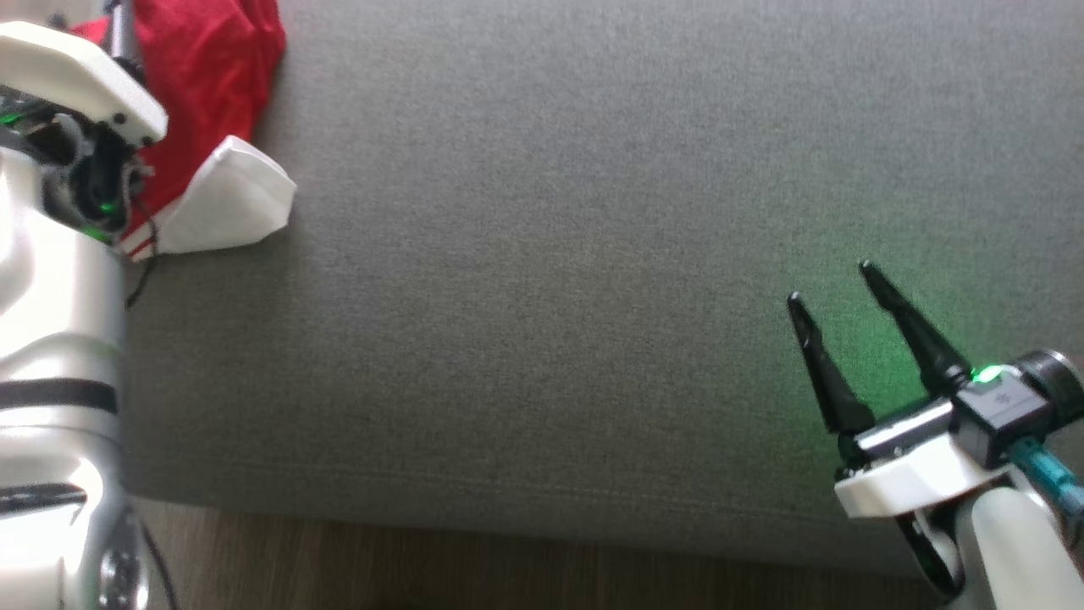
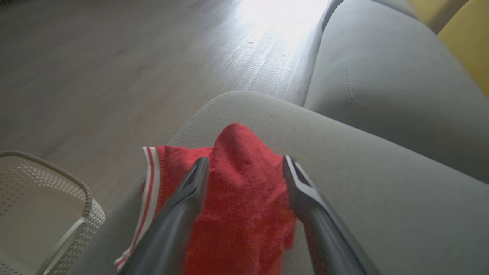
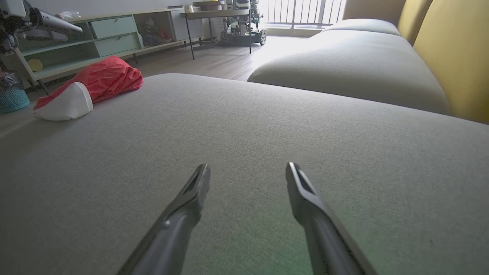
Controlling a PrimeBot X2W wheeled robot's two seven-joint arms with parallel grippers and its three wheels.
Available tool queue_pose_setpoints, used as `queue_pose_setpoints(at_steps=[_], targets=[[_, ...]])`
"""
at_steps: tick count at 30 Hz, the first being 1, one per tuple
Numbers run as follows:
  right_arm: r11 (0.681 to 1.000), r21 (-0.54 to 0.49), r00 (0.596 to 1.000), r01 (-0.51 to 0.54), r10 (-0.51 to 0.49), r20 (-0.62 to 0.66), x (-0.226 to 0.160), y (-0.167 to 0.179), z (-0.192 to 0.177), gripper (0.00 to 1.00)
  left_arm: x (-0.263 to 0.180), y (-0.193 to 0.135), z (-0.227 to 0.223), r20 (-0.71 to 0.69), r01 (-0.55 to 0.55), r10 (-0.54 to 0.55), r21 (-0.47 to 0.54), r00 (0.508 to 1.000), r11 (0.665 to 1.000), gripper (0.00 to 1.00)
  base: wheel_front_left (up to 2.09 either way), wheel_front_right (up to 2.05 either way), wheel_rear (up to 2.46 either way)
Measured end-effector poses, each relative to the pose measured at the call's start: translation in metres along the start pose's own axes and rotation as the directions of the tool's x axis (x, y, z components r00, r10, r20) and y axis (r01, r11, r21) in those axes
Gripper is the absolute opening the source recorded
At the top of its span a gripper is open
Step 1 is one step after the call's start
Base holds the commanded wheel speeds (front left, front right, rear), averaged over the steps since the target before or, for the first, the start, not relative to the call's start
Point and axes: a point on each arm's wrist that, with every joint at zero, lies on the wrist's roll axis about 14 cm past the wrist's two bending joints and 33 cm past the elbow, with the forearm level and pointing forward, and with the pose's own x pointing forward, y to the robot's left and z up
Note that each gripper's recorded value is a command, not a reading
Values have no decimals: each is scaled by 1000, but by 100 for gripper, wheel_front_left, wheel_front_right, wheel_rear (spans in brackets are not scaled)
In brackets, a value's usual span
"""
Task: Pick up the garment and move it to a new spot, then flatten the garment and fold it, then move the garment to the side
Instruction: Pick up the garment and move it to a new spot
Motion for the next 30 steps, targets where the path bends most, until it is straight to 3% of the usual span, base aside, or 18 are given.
queue_pose_setpoints(at_steps=[6,23,24,25,26,30], targets=[[1000,4,1000,11,-11,-20,4,-7,-11,100,15,26,-37,-151,-133,147,98,978,986,100,0,0,0],[1000,-10,999,16,-17,-37,7,-17,-22,100,17,25,-106,-411,-123,153,99,899,988,100,0,0,0],[1000,-10,999,16,-16,-39,8,-17,-22,100,17,25,-106,-402,-123,153,100,903,987,63,0,0,0],[1000,-9,999,15,-16,-39,8,-17,-22,100,18,25,-104,-390,-122,152,100,908,987,5,0,0,0],[1000,-10,999,15,-15,-38,8,-17,-22,100,19,25,-103,-378,-119,148,99,914,988,0,0,0,0],[1000,-12,1000,14,-14,-28,7,-16,-17,100,20,22,-86,-286,-109,133,101,949,989,0,0,0,0]])
